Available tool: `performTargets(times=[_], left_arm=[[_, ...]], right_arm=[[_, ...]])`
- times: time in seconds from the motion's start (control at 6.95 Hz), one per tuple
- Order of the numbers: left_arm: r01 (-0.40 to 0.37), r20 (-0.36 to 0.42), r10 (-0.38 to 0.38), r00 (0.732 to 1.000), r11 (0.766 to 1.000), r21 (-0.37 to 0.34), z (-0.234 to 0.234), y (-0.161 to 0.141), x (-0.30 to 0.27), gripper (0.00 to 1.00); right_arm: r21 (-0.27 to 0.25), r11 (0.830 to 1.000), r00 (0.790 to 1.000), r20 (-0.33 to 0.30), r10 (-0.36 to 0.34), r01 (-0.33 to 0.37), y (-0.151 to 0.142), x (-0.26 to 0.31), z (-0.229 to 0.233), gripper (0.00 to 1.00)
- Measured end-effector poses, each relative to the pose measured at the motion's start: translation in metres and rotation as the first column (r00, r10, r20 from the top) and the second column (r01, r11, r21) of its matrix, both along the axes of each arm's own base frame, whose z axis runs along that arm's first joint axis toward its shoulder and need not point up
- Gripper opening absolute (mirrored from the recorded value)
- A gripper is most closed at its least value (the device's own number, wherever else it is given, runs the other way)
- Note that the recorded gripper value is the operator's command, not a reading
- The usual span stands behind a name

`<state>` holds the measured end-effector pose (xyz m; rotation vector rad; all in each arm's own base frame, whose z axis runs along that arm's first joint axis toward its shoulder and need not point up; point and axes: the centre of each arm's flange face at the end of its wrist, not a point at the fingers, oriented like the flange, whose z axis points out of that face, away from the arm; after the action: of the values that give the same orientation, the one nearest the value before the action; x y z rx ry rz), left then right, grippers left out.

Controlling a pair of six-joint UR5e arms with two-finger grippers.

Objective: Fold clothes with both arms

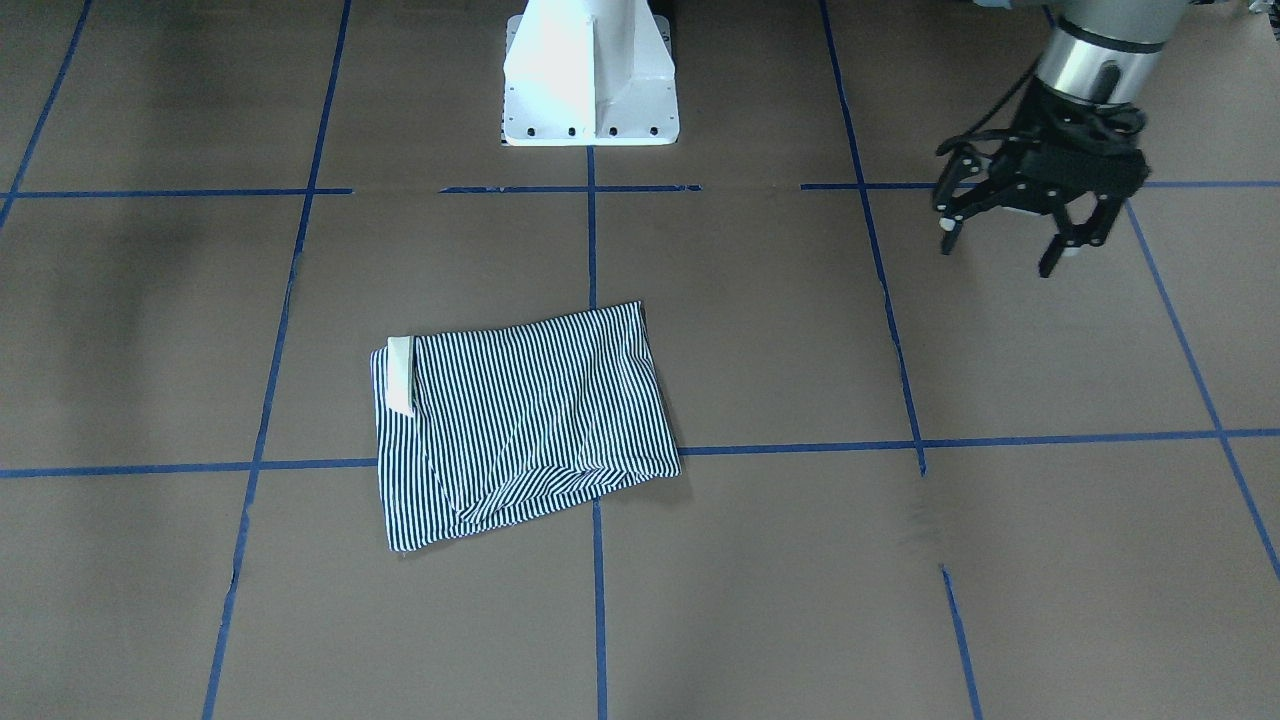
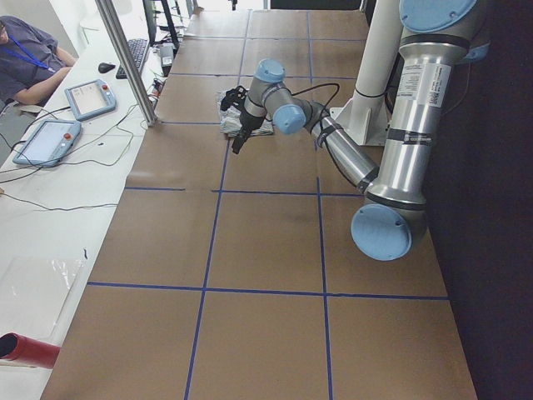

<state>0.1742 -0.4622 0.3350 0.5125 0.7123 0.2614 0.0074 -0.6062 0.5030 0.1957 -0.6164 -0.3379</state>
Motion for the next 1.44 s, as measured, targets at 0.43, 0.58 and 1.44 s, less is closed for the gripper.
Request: performTargets(times=[0.43,0.58,1.44], left_arm=[[-0.062,0.131,0.072,0.989,0.995,-0.075,0.152,-0.027,-0.156,1.0],[-0.034,0.124,0.055,0.991,0.985,-0.169,0.207,-0.028,-0.184,1.0],[-0.029,-0.071,-0.008,0.997,0.859,-0.511,0.34,0.015,-0.23,1.0]], right_arm=[[-0.147,0.989,0.999,0.003,0.033,-0.032,0.115,0.064,0.143,1.0],[-0.179,0.982,0.998,0.017,0.057,-0.054,0.143,0.073,0.167,1.0],[-0.235,0.965,0.988,0.076,0.138,-0.117,0.166,0.077,0.178,1.0]])
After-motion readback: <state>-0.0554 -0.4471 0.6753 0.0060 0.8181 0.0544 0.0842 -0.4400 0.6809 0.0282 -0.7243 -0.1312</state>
